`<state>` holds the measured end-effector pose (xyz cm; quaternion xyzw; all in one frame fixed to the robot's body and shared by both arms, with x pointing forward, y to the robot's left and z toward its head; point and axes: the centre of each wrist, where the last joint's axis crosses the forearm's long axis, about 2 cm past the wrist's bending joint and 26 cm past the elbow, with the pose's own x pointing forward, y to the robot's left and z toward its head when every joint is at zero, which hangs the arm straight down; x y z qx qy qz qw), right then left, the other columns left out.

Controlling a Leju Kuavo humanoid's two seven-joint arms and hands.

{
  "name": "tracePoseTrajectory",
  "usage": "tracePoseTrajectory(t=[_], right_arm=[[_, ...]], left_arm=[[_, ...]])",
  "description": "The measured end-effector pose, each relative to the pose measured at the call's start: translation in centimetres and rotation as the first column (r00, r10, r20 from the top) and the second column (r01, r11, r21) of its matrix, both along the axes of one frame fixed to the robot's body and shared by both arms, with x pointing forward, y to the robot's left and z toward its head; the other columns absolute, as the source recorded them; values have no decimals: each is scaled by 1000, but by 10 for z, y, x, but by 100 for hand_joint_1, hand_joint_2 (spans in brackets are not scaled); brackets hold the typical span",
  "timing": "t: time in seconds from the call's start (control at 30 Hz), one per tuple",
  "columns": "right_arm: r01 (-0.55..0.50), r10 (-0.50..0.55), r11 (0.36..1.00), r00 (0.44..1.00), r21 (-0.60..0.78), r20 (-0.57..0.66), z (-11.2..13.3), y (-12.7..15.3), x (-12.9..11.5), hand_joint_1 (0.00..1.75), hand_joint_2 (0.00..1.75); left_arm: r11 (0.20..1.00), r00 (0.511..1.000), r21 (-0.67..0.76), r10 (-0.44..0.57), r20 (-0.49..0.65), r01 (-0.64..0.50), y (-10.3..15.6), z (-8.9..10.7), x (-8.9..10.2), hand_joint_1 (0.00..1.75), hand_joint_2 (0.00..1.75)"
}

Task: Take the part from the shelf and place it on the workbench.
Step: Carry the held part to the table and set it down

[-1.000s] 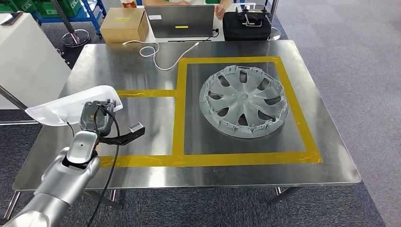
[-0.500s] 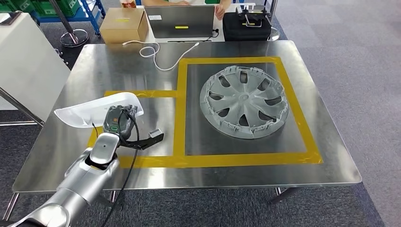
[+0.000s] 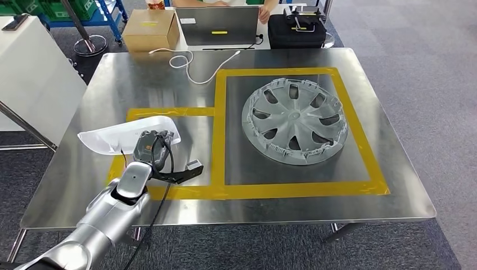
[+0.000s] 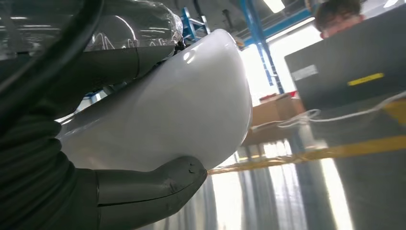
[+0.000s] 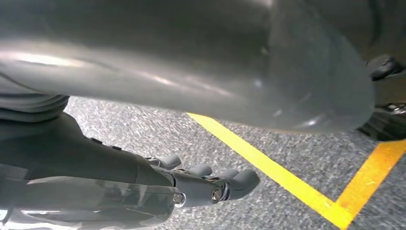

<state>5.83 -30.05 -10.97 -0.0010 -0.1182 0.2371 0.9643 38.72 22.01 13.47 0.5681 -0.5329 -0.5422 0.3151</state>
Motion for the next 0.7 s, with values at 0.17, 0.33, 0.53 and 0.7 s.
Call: tracePoseTrajectory(t=[0.17,0.33,0.53,0.7], right_arm=[[-2,2,1000,1000,5,-4,0,3,0,0,0],[-4,4,1000,1000,9,-1,0,5,0,0,0],[-7,7,1000,1000,19,-1,0,9,0,0,0],[-8,8,1000,1000,21,-3,0,10,-1,0,0]], left_arm=[[999,999,1,-44,-4,44,2,-8,-4,0,175],[996,995,5,-87,-45,87,4,-24,-15,0,175],[996,996,-5,-89,-25,89,3,-24,-16,0,175],[994,994,-9,-109,-29,109,0,-24,-18,0,44]])
